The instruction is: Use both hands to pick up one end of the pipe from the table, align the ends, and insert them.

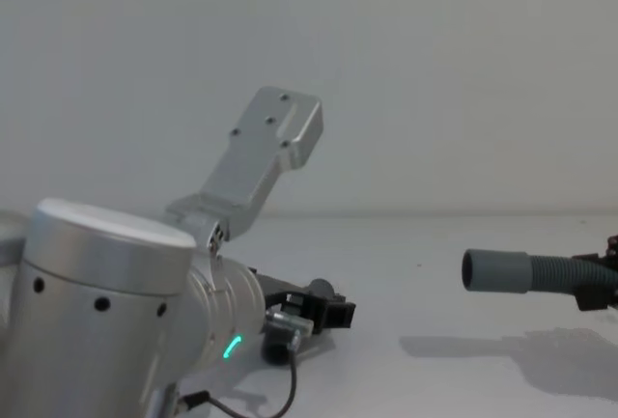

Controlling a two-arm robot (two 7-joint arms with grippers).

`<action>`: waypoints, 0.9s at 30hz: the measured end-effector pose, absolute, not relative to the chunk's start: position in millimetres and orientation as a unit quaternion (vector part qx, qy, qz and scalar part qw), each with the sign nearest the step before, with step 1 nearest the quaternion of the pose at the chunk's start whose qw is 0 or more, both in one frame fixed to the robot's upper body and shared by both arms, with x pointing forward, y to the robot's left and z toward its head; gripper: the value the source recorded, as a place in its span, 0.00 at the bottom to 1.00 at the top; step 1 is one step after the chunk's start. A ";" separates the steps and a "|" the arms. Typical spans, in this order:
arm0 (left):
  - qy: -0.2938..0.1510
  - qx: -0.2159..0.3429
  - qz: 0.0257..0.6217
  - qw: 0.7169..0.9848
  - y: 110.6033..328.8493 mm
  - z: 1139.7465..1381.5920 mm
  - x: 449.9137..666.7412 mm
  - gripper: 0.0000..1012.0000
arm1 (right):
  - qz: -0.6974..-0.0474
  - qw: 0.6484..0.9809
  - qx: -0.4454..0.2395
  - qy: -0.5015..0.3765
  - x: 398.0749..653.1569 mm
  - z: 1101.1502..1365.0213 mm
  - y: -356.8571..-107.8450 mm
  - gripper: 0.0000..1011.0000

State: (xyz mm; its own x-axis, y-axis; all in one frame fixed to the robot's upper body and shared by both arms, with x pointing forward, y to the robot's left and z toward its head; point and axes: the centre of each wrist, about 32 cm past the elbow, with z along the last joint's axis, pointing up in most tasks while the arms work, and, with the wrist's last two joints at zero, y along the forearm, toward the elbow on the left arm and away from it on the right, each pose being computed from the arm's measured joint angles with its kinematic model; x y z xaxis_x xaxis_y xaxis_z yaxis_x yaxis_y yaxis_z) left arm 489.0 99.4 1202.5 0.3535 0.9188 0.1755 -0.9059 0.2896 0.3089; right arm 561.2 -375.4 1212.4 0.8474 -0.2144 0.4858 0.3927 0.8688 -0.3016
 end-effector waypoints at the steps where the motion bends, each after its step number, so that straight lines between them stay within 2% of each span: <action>1: 0.019 0.178 0.569 0.803 99.3 1201.7 489.5 0.99 | -0.161 0.940 -0.199 -0.224 561.2 1212.4 -375.4 0.23; 18: 0.045 0.160 0.556 0.814 102.7 1190.9 501.9 0.99 | -0.161 0.940 -0.199 -0.224 561.3 1212.4 -375.4 0.23; 23: 0.049 0.157 0.551 0.818 104.8 1189.7 504.7 0.90 | -0.161 0.940 -0.199 -0.224 561.3 1212.4 -375.4 0.23; 27: 0.052 0.156 0.549 0.820 106.8 1189.2 506.5 0.78 | -0.161 0.940 -0.199 -0.224 561.3 1212.4 -375.4 0.23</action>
